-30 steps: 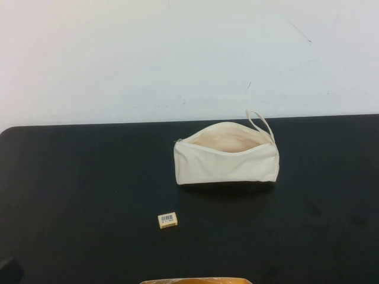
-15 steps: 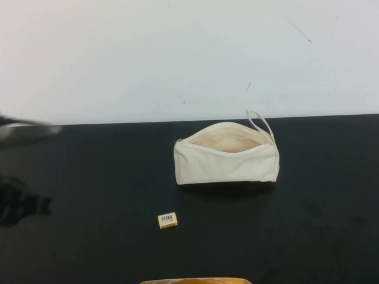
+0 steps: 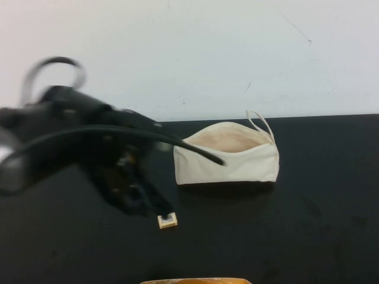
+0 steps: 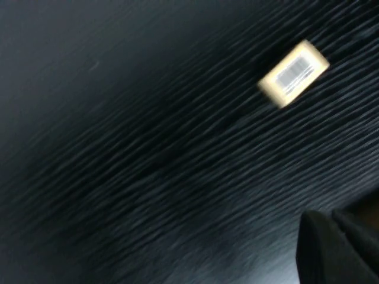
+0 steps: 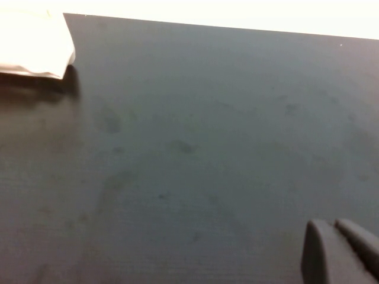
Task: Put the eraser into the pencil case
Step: Pick up the eraser from the table
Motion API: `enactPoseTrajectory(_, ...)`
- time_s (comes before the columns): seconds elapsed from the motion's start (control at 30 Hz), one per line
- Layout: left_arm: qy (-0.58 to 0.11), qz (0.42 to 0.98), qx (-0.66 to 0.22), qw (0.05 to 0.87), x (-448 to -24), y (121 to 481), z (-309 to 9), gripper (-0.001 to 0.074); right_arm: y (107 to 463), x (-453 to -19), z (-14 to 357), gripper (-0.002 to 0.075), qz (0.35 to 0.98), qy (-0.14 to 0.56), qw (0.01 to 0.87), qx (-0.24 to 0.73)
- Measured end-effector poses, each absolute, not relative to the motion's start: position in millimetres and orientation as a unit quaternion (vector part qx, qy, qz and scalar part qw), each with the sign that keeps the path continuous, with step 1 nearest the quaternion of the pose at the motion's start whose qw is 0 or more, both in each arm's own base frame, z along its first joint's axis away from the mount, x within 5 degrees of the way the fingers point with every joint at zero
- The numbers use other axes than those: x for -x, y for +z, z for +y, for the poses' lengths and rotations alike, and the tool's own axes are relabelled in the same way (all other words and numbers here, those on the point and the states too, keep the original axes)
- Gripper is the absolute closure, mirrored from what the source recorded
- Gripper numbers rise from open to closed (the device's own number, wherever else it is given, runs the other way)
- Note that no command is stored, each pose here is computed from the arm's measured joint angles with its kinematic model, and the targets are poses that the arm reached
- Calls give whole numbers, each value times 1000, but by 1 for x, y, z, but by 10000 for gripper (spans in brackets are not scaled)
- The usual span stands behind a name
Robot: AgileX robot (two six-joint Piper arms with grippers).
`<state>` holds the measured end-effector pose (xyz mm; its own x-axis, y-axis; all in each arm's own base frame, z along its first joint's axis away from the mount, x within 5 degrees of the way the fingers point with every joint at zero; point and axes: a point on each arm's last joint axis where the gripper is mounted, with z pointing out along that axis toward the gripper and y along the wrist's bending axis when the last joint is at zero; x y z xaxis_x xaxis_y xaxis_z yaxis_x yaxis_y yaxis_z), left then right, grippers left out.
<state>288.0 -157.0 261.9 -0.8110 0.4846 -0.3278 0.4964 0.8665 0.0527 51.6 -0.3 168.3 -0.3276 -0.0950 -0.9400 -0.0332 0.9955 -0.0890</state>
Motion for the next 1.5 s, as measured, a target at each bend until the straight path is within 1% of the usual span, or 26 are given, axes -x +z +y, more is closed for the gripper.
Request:
enactPoseTrajectory(0.1,-11,952,-270,142,-296,247,-179,727,168,-52,0,727,814,-27,578,39)
enactPoseTrajectory(0.17,-5,955,-272,115,-301,234,-190,693,168,-52,0,727,814,-27,578,39)
enactPoseTrajectory(0.2,-2,958,-268,102,-304,228,-194,657,168,-52,0,727,814,-27,578,39)
enactPoseTrajectory(0.23,-1,961,-260,88,-308,222,-198,606,168,-52,0,727,814,-27,578,39)
enactPoseTrajectory(0.27,-2,965,-252,78,-310,217,-200,539,168,-52,0,727,814,-27,578,39)
enactPoseTrajectory(0.33,0,973,-222,59,-317,207,-205,376,168,-52,0,727,814,-27,578,39)
enactPoseTrajectory(0.4,1,981,-185,50,-322,199,-209,237,168,-52,0,727,814,-27,578,39)
enactPoseTrajectory(0.43,2,985,-167,47,-324,194,-210,180,168,-52,0,727,814,-27,578,39)
enactPoseTrajectory(0.5,-4,990,-132,45,-329,187,-210,121,168,-52,0,727,814,-27,578,39)
enactPoseTrajectory(0.53,-10,993,-113,43,-331,183,-209,108,168,-52,0,727,814,-27,578,39)
enactPoseTrajectory(0.63,-36,996,-64,47,-340,176,-206,116,168,-52,0,727,814,-27,578,39)
enactPoseTrajectory(0.73,-59,996,-33,57,-348,172,-203,164,168,-52,0,727,814,-27,578,39)
enactPoseTrajectory(0.9,-68,995,-23,68,-353,167,-203,252,168,-52,0,727,814,-27,578,39)
enactPoseTrajectory(1.0,-64,996,-20,61,-354,159,-203,284,168,-52,0,727,814,-27,578,39)
enactPoseTrajectory(1.1,-62,996,-21,58,-355,156,-204,297,168,-52,0,727,814,-27,578,39)
enactPoseTrajectory(1.17,-62,996,-23,58,-356,156,-204,318,168,-52,0,727,814,-27,578,39)
enactPoseTrajectory(1.3,-56,996,-45,52,-354,155,-203,438,168,-52,0,727,814,-27,578,39)
enactPoseTrajectory(1.5,-51,993,-97,45,-350,165,-201,440,168,-52,0,727,814,-27,578,39)
